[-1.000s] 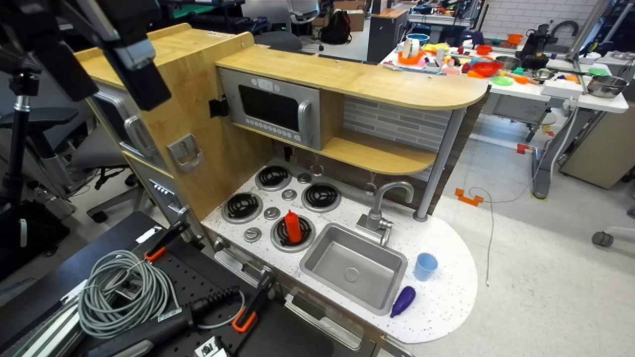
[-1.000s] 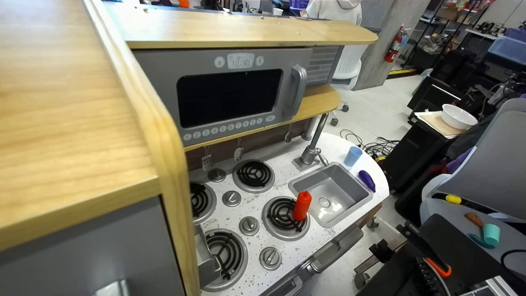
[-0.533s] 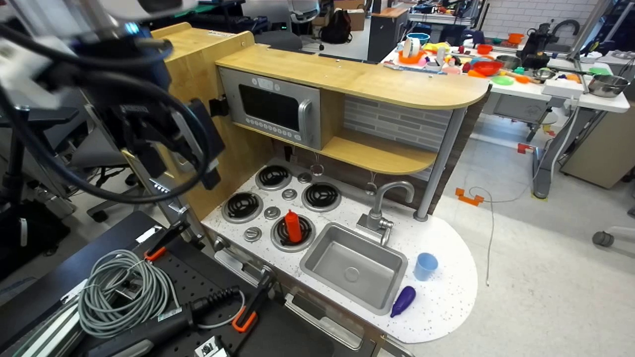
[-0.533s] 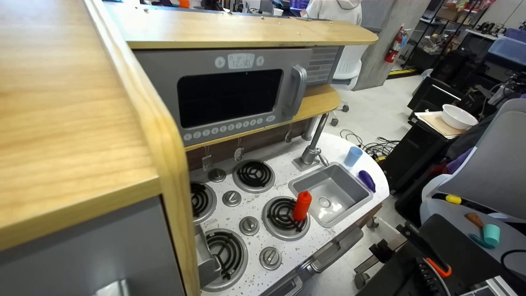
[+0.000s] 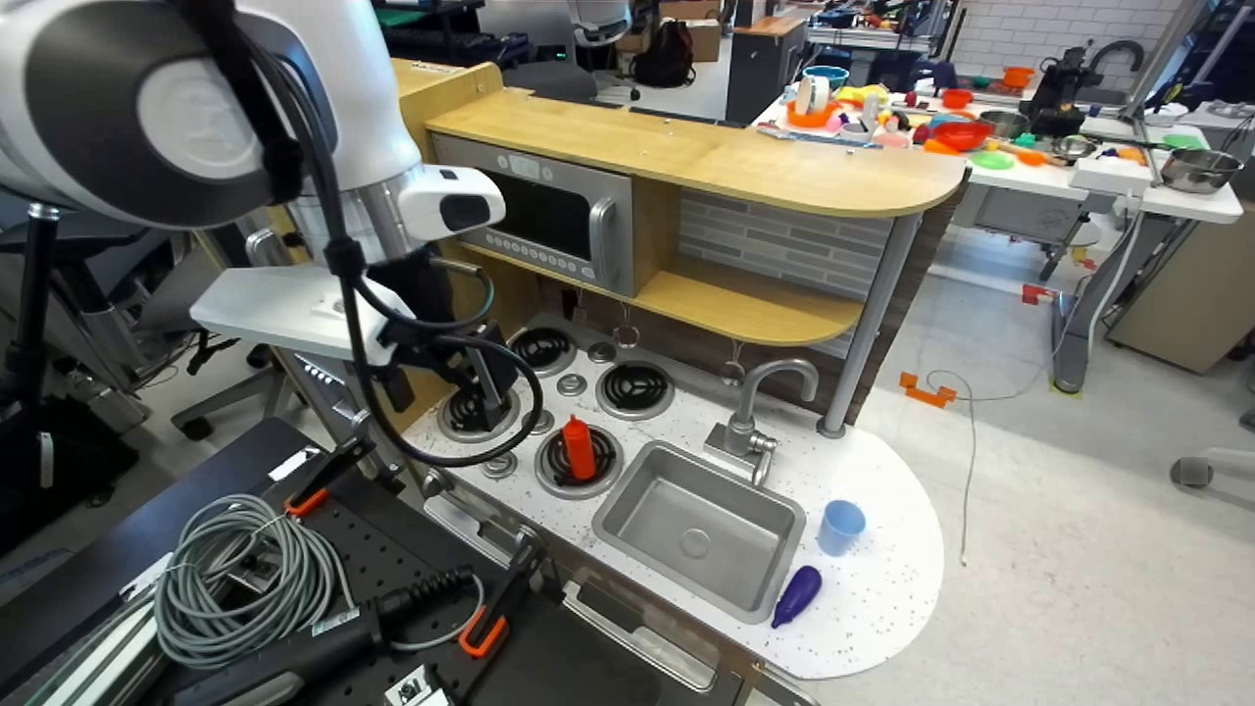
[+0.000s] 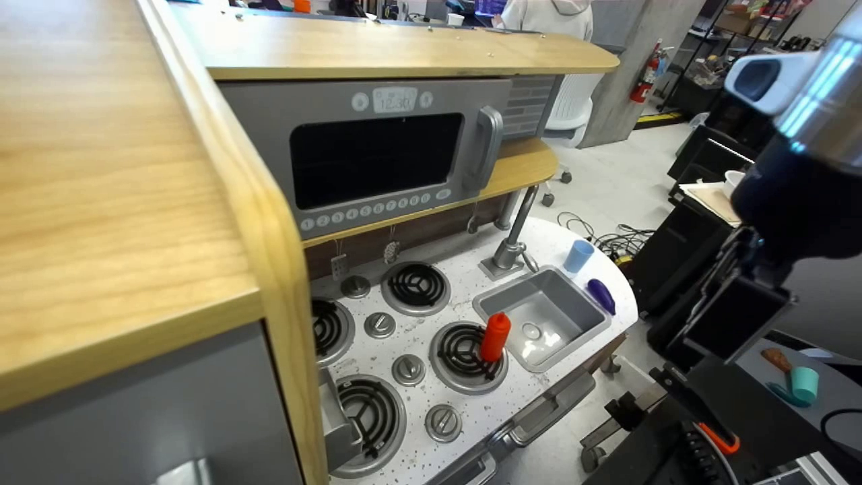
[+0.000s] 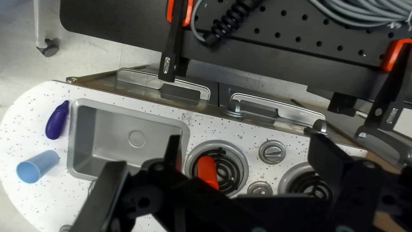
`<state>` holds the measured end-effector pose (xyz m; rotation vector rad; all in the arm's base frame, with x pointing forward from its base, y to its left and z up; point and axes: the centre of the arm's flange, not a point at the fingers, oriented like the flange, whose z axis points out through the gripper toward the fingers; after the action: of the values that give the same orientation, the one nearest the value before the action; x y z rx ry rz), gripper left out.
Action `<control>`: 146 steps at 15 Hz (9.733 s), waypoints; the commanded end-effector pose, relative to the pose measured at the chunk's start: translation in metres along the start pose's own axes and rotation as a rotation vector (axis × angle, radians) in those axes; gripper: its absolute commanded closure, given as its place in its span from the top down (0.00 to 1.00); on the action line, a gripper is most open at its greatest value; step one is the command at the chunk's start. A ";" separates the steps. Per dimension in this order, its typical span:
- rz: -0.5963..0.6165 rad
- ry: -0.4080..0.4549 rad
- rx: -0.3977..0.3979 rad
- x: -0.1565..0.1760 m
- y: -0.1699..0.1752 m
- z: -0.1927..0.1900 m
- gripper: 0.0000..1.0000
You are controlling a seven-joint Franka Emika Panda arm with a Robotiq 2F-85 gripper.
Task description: Take the sauce bottle on the stove and put it in the grey cup
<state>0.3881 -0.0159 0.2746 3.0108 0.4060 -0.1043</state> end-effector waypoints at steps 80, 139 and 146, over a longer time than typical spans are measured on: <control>1.097 -0.131 0.156 0.133 0.335 0.156 0.14; 1.321 -0.078 0.144 0.151 0.426 0.153 0.14; 1.322 -0.066 0.107 0.156 0.436 0.155 0.14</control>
<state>0.6290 -0.4023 0.1506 2.7051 -1.5677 -0.0804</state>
